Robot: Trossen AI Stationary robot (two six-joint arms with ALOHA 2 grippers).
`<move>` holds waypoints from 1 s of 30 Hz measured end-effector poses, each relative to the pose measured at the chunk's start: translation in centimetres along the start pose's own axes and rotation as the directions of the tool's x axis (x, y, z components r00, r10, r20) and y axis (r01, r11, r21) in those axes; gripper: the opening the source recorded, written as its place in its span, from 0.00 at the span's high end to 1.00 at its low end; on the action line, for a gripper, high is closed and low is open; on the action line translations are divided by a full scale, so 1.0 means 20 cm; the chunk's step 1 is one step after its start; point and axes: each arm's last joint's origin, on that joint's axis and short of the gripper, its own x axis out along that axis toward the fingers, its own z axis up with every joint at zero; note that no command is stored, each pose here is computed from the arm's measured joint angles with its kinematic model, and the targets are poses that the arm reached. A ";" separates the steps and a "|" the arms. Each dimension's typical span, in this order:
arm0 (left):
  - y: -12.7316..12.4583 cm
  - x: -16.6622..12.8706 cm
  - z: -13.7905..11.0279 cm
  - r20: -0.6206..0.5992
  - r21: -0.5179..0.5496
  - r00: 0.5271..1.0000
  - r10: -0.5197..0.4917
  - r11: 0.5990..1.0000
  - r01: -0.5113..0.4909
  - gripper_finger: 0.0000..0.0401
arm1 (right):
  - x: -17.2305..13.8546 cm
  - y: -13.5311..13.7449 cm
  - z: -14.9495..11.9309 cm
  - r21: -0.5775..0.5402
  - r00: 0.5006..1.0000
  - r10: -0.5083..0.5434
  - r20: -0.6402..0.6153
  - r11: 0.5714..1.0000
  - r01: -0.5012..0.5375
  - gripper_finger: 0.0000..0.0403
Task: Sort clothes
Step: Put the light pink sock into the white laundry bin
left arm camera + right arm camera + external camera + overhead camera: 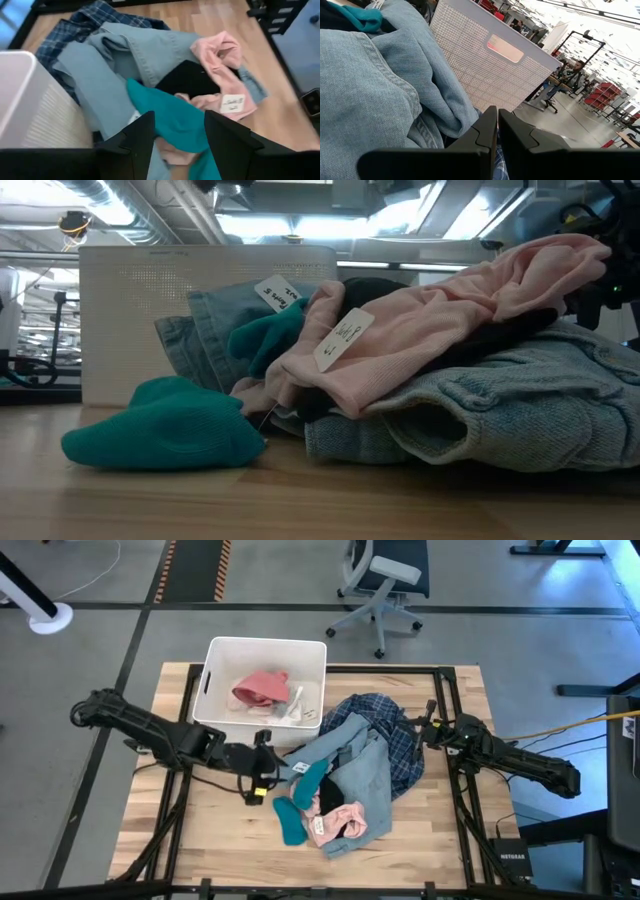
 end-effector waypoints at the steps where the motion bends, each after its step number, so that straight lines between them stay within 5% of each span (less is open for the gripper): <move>1: -0.02 0.00 0.00 0.002 -0.015 1.000 -0.003 1.000 0.004 0.58 | 0.00 0.00 0.00 0.000 1.000 0.000 0.000 1.000 0.000 0.91; 16: -0.26 0.07 -0.03 0.035 -0.059 0.997 -0.062 0.996 0.064 0.58 | 0.00 0.00 0.00 0.000 1.000 0.000 -0.001 1.000 0.000 0.91; 30: -0.48 0.36 -0.13 0.012 0.091 0.995 -0.099 0.991 0.098 0.58 | 0.00 0.00 0.00 0.000 1.000 0.000 0.000 1.000 0.000 0.91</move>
